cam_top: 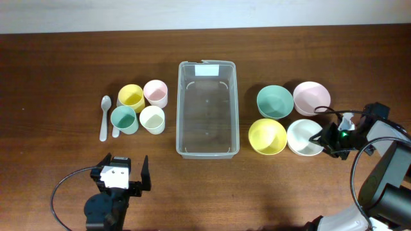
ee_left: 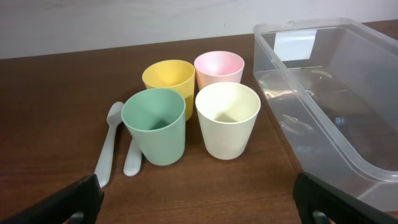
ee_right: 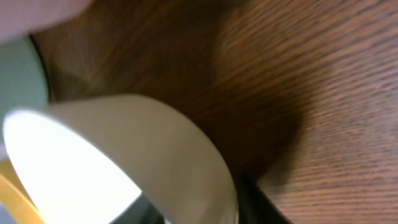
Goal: Pack container
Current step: 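Move the right gripper to the white bowl and grasp its rim, then carry the white bowl into the container and release it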
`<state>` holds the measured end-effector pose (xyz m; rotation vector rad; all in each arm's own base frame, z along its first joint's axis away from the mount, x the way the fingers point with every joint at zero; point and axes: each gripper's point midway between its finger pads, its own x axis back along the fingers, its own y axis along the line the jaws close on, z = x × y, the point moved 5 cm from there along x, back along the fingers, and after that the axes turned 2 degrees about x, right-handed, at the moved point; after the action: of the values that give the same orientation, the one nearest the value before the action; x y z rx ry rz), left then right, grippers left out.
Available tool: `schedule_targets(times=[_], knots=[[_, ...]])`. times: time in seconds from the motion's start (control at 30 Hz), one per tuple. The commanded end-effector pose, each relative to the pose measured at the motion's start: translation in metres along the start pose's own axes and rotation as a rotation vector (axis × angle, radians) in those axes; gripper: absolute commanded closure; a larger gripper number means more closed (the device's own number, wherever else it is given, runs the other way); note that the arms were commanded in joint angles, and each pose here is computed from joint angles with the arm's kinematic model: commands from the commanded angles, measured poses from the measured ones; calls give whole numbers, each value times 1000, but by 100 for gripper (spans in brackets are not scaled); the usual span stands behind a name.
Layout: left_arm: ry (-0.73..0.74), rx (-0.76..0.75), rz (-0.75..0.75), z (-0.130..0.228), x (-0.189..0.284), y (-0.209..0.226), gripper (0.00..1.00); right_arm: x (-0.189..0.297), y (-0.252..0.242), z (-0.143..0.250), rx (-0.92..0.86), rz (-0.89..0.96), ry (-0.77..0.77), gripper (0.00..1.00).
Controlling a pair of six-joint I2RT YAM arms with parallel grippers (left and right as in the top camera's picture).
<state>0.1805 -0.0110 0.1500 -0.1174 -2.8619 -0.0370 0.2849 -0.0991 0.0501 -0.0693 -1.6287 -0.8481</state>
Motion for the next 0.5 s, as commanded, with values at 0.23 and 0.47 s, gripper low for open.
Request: schedule_targets(times=[0.23,0.47], knots=[[-1,-11,-2,2,-1,1,0,2,0,4,-16,11,3,96],[-1,-11,-2,2,-1,1,0,60,45,6,55,-139,-115,96]])
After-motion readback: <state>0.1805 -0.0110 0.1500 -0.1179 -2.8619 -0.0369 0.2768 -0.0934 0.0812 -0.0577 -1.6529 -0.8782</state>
